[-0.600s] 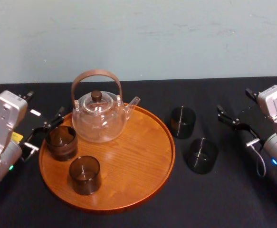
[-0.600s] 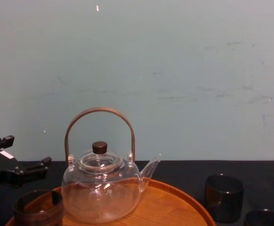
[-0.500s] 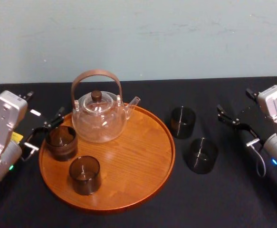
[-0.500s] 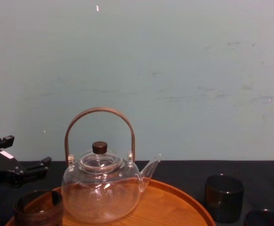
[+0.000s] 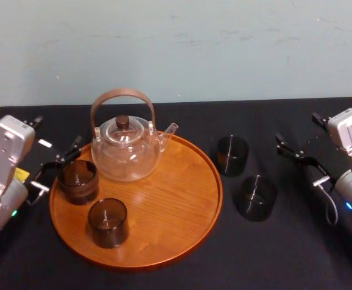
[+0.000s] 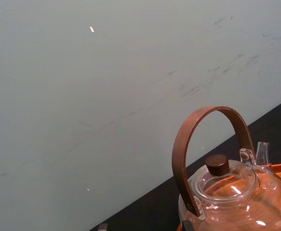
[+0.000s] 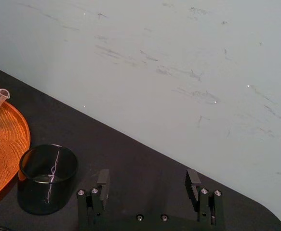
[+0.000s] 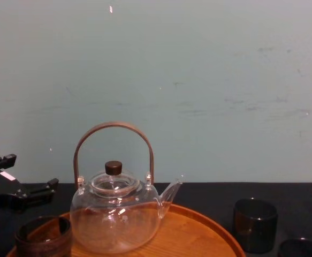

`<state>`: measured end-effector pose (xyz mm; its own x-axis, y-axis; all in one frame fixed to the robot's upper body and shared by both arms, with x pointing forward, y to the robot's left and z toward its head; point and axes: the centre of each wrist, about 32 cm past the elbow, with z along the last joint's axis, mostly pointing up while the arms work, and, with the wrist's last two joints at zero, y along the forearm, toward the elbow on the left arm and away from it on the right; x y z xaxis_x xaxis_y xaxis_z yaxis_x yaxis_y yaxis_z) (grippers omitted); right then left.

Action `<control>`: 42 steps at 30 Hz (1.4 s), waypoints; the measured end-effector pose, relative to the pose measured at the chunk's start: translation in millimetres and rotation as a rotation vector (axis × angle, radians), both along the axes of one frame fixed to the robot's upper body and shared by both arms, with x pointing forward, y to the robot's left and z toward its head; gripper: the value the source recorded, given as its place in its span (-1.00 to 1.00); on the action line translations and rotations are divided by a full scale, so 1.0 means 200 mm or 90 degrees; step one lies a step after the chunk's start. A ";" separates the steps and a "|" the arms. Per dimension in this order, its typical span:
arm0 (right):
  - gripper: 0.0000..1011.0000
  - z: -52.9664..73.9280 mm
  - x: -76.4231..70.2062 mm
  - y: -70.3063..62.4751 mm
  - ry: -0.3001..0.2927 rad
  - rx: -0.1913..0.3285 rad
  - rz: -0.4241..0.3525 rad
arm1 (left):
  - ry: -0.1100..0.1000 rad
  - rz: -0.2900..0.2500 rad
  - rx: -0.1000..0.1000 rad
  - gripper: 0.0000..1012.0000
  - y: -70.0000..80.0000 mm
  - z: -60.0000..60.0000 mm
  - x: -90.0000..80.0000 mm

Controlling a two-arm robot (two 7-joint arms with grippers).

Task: Pick up the glass from the table and place it on the tray.

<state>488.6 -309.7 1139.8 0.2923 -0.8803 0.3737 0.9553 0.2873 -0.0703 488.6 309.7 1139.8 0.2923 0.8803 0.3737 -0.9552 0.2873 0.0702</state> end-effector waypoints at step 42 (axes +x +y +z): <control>0.98 0.00 0.00 0.00 0.000 0.000 0.000 | 0.000 0.000 0.000 0.98 0.00 0.00 0.00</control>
<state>488.6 -309.6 1139.8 0.2923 -0.8803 0.3737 0.9552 0.2874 -0.0703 488.6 309.7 1139.8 0.2923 0.8803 0.3738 -0.9552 0.2873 0.0702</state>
